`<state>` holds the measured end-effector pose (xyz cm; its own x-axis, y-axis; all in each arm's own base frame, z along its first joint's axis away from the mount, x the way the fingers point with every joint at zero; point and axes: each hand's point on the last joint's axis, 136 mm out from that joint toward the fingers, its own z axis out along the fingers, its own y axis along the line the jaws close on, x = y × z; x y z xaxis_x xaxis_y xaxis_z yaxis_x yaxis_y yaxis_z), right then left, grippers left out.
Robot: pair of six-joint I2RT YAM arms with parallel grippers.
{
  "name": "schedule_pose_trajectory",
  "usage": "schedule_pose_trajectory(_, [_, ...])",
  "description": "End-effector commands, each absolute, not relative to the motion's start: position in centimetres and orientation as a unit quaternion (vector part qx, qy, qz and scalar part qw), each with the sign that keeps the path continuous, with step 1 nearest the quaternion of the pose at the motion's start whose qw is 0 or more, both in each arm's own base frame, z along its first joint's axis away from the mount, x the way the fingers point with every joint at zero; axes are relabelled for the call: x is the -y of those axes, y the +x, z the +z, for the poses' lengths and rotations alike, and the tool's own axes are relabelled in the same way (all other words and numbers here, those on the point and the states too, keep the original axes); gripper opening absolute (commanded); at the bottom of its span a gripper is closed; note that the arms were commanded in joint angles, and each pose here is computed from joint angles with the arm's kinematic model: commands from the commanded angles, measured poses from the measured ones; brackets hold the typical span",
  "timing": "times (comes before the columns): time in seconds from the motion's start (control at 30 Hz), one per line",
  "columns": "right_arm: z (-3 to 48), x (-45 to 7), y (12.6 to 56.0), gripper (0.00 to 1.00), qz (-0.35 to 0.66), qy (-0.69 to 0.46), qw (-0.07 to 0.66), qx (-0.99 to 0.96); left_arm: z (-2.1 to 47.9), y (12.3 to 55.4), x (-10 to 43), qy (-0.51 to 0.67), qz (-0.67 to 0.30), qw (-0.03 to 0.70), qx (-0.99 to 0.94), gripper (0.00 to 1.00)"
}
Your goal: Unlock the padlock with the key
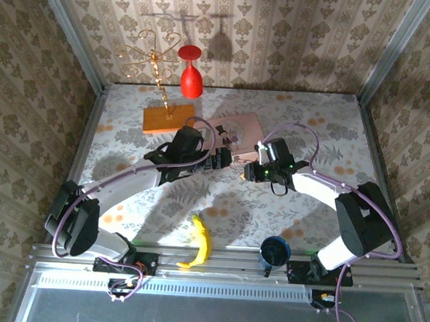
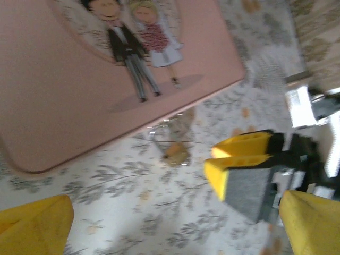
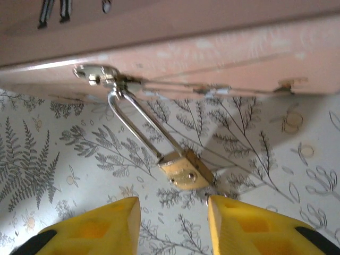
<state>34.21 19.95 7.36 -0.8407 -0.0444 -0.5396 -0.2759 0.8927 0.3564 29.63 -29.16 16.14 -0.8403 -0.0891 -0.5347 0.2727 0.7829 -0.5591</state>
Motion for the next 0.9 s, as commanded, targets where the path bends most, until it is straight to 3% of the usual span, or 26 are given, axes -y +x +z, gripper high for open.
schedule_pose_trajectory(0.0, [7.7,-20.2,35.5,0.36,0.190,-0.104,0.278,-0.936,15.9,30.5,26.0,0.065,-0.244,0.305,-0.918,1.00])
schedule_pose_trajectory(0.33, [6.3,-21.2,37.1,0.33,0.168,-0.124,0.270,-0.940,15.2,33.2,23.4,0.054,-0.191,0.333,-0.922,1.00])
schedule_pose_trajectory(0.87, [5.0,-22.2,39.0,0.28,0.161,-0.108,0.274,-0.942,11.7,36.7,22.7,0.062,-0.103,0.310,-0.943,1.00])
